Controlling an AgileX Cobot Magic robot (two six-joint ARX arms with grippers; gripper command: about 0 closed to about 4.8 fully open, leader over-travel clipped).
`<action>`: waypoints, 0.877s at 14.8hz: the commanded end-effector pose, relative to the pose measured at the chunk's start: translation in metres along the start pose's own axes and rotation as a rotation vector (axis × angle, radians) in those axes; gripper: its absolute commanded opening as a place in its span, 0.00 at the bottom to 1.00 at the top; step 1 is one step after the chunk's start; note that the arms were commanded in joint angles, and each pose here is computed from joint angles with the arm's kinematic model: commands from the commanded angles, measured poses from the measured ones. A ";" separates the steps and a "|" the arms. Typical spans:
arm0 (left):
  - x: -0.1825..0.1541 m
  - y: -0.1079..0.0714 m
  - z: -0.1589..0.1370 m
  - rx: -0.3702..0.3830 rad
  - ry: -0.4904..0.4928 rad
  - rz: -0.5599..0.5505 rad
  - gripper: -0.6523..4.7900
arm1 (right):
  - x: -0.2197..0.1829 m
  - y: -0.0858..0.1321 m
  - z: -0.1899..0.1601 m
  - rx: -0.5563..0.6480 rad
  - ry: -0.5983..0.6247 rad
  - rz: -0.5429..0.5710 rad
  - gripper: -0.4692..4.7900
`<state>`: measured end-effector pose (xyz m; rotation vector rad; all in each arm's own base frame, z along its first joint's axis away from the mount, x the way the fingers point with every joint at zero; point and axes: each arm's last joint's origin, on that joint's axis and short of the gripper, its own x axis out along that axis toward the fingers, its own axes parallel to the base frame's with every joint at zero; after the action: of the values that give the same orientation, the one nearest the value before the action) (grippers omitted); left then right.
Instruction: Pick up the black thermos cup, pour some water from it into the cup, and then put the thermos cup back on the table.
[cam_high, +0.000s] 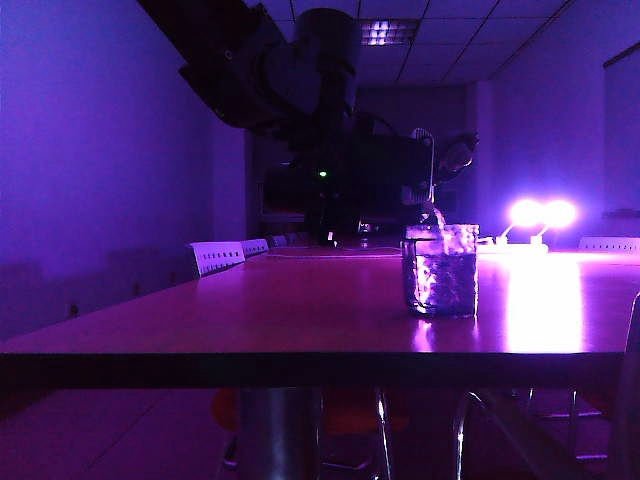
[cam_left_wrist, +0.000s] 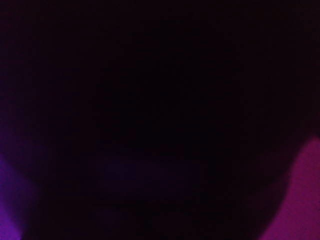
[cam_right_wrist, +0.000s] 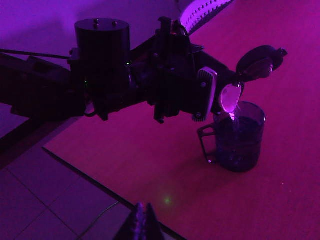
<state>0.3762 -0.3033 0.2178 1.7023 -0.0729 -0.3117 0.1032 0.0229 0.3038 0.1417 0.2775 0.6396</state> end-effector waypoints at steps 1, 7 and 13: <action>-0.003 0.015 -0.002 -0.023 0.013 0.068 0.73 | -0.001 0.001 0.003 -0.013 -0.015 0.005 0.09; -0.003 0.015 -0.002 -0.019 0.013 0.068 0.73 | -0.001 0.001 0.003 -0.013 -0.015 0.005 0.09; -0.003 0.015 -0.002 0.002 0.021 0.067 0.73 | -0.001 0.001 0.003 -0.013 -0.015 0.005 0.09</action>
<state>0.3756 -0.3043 0.2187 1.7283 -0.0811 -0.3033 0.1032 0.0229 0.3038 0.1417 0.2775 0.6400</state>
